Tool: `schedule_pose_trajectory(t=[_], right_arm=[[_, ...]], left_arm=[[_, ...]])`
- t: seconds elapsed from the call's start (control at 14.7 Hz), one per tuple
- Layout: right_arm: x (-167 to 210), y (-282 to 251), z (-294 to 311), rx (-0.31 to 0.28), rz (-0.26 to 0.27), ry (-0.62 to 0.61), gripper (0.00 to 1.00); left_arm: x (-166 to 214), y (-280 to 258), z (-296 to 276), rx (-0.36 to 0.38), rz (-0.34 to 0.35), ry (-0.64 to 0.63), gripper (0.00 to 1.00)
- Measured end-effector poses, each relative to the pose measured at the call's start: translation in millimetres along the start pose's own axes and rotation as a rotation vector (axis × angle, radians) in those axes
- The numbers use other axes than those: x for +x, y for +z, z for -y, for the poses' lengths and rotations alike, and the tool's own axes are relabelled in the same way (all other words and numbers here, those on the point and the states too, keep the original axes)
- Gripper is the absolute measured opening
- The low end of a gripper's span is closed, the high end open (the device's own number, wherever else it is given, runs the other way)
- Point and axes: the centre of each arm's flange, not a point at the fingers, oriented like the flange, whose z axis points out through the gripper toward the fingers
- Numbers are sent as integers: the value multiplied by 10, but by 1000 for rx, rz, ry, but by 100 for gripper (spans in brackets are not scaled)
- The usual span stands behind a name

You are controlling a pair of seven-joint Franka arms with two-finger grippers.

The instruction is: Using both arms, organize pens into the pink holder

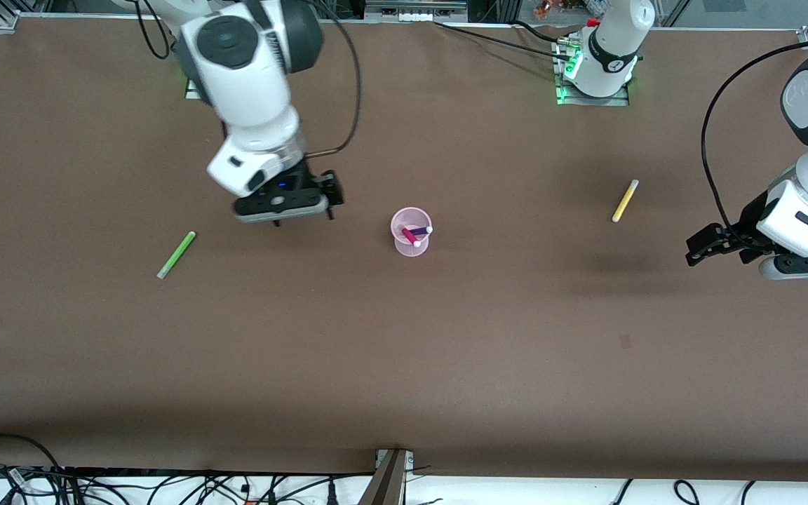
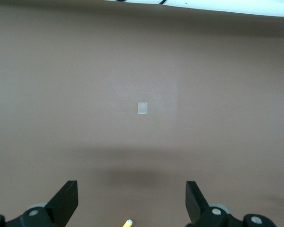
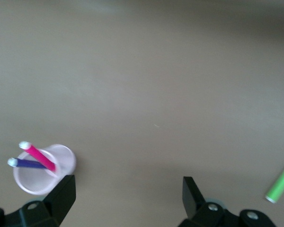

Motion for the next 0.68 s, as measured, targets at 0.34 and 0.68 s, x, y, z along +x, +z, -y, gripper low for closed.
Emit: schedule_pose_trajectory(t=[0.34,0.68], right_arm=[[62,-506,-1282,7,114,18,100],[-67,-945,-2063,49,169,15,100]], left_arm=[[1,-1,2,0,0,0,100],[4,-8,1,0,-2,0,100]])
